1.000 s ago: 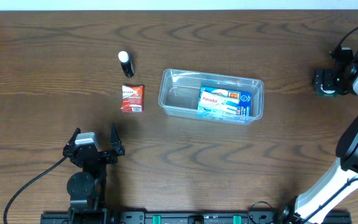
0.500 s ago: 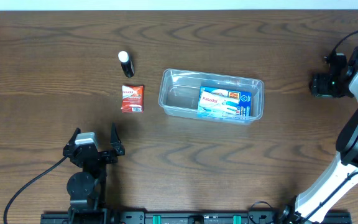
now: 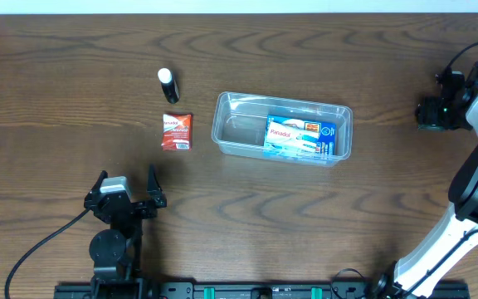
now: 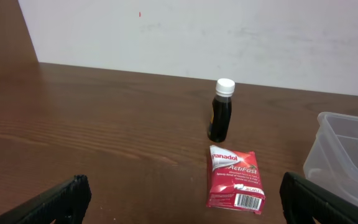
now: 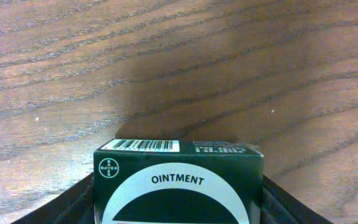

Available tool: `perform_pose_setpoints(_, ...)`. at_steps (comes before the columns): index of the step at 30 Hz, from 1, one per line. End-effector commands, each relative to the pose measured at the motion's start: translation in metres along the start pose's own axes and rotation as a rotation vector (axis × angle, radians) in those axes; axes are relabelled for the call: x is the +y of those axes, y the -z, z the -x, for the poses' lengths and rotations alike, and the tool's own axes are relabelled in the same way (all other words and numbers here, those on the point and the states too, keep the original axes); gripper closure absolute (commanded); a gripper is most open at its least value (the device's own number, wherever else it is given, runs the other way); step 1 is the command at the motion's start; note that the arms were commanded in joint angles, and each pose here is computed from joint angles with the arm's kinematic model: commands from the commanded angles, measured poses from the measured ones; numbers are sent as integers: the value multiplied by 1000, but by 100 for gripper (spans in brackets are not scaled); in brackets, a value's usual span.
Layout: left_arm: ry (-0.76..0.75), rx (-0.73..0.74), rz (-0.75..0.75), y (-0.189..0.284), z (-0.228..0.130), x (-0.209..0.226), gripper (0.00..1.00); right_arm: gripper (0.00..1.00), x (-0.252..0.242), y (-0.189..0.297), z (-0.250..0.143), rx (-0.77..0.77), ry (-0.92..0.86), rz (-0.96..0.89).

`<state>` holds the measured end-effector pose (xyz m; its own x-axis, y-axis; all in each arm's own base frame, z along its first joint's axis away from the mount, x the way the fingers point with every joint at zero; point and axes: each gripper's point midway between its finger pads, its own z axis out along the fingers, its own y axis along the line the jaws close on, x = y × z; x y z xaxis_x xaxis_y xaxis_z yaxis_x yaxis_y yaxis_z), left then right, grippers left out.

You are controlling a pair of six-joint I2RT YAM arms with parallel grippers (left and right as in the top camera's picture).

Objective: Pack container
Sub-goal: 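Move the right gripper to the green Zam-Buk tin and grasp it, then carry the Zam-Buk tin over the container and lower it inside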

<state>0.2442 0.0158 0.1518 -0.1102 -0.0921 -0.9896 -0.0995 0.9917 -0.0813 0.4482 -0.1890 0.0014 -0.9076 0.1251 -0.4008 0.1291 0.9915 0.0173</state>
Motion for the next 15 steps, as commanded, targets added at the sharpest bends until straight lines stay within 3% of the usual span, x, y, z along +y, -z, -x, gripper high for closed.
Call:
perform_pose_setpoints(1, -14, 53, 17, -2, -19, 4, 2, 36, 1, 25, 18, -58, -21, -10)
perform_pose_setpoints(15, -14, 54, 17, -2, -19, 4, 2, 36, 98, 131, 50, -161, -59, 69)
